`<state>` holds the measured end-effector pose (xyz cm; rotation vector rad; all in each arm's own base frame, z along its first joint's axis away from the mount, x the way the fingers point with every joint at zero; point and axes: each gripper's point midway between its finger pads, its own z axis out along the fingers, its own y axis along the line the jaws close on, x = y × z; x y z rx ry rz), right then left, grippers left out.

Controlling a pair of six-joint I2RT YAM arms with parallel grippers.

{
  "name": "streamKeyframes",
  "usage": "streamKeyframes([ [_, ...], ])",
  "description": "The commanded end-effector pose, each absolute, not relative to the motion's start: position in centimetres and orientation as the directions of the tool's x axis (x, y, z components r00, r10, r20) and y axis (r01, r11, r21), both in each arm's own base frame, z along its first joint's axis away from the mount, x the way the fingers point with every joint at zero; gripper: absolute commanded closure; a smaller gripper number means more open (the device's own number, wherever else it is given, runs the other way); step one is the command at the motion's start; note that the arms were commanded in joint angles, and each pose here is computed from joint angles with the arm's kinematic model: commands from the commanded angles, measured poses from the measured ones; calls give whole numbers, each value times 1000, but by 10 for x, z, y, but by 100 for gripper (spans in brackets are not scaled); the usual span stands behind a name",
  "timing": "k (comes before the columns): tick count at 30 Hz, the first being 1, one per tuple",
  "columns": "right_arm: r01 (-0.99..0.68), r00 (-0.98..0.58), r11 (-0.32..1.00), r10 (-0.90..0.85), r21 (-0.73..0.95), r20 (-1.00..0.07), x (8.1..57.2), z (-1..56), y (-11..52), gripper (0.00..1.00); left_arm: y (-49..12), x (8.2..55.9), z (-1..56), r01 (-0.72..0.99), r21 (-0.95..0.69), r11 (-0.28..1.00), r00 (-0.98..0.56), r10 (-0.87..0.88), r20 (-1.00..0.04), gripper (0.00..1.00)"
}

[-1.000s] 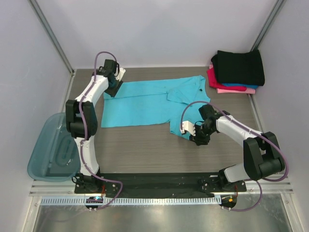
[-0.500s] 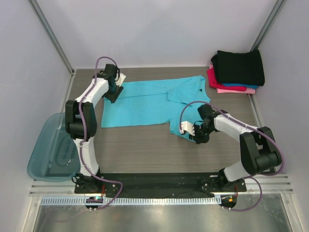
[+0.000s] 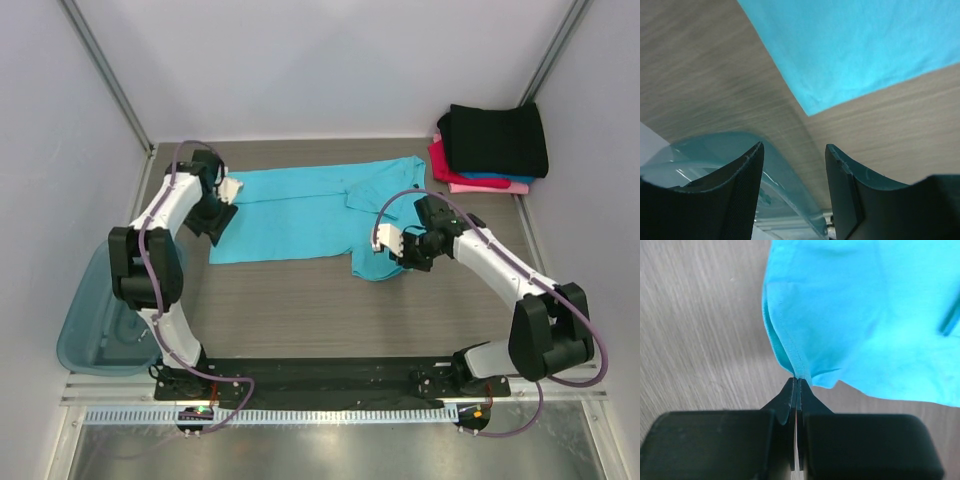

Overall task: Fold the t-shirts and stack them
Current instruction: Fold the tshirt

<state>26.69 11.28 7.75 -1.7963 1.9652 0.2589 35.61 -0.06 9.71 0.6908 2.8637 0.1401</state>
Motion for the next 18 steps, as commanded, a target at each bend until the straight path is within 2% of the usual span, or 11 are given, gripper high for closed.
streamKeyframes([
  [1,-962,-54,180,-862,-204,-504,279,106,122,99,-1,326,94,503,73,861,-858,507,-80,47],
  [10,-959,-76,204,-855,-198,-512,289,107,126,99,-5,321,59,481,-1,877,-876,481,10,48],
  [18,-956,-76,208,-859,-209,-506,290,110,124,99,6,340,31,479,43,877,-877,478,42,49],
])
